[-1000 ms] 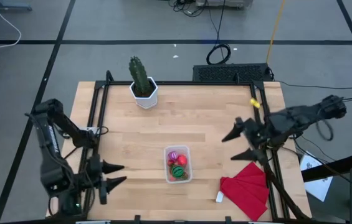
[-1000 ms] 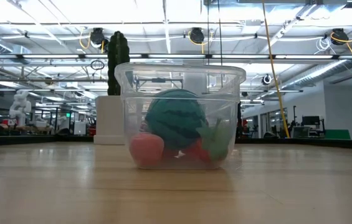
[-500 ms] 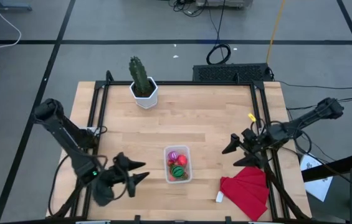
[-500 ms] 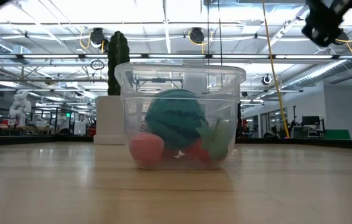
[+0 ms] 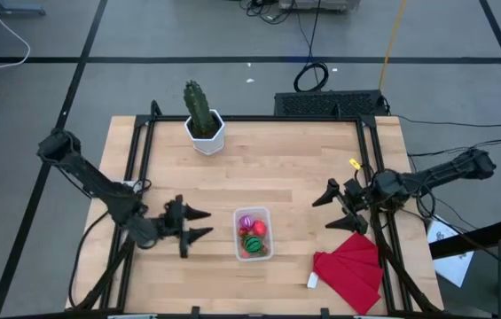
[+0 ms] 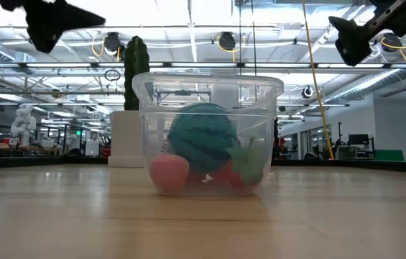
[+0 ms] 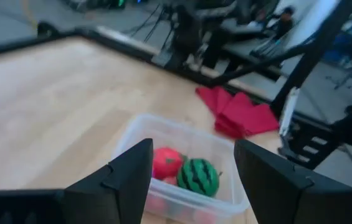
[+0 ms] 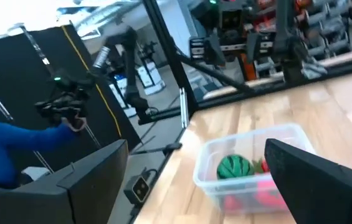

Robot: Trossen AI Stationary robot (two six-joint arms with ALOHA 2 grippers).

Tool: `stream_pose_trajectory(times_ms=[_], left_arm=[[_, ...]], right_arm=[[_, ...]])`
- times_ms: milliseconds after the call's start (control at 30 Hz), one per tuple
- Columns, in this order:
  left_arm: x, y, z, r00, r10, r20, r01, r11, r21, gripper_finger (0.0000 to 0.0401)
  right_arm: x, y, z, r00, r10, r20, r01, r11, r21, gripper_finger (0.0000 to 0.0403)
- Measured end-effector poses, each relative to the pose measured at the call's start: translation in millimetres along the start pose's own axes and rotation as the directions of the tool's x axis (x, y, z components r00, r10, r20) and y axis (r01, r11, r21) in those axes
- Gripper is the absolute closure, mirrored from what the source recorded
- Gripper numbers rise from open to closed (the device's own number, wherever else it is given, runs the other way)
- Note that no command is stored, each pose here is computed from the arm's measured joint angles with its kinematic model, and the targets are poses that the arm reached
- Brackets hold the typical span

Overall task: Pick and placing Produce into tupperware
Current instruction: Return to Home Position

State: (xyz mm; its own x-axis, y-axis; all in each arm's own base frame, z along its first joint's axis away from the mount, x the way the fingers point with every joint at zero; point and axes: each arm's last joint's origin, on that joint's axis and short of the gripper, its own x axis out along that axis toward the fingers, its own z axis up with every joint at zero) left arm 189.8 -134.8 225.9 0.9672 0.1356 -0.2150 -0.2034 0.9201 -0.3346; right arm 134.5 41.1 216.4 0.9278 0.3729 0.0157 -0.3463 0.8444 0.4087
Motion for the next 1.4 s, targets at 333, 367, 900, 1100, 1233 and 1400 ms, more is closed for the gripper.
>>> stream_pose_trajectory(times_ms=[333,367,900,1100,1233,1400], left_arm=[[-68,26,22,0.974,-0.146,0.173,0.131,0.987,0.097,0.0171],[-73,29,22,0.973,-0.142,0.182,0.126,0.987,0.097,0.0171],[-85,23,5,0.959,-0.253,0.128,0.247,0.967,0.06,0.0171],[-69,30,10,0.955,-0.258,0.144,0.246,0.965,0.095,0.0171],[-57,41,13,0.898,-0.394,0.198,0.365,0.916,0.168,0.0171],[-44,77,-8,0.888,-0.388,0.247,0.36,0.921,0.15,0.0171]], right_arm=[[-20,0,20,0.987,0.031,0.159,-0.023,0.998,-0.052,0.0033],[-23,1,22,0.984,0.034,0.177,-0.024,0.998,-0.056,0.0033],[-49,6,15,0.988,0.086,0.13,-0.081,0.996,-0.042,0.0033],[-48,5,15,0.989,0.084,0.124,-0.081,0.996,-0.024,0.0033],[-48,6,15,0.988,0.102,0.116,-0.1,0.995,-0.02,0.0033],[-48,6,11,0.988,0.139,0.064,-0.139,0.99,-0.009,0.0033]])
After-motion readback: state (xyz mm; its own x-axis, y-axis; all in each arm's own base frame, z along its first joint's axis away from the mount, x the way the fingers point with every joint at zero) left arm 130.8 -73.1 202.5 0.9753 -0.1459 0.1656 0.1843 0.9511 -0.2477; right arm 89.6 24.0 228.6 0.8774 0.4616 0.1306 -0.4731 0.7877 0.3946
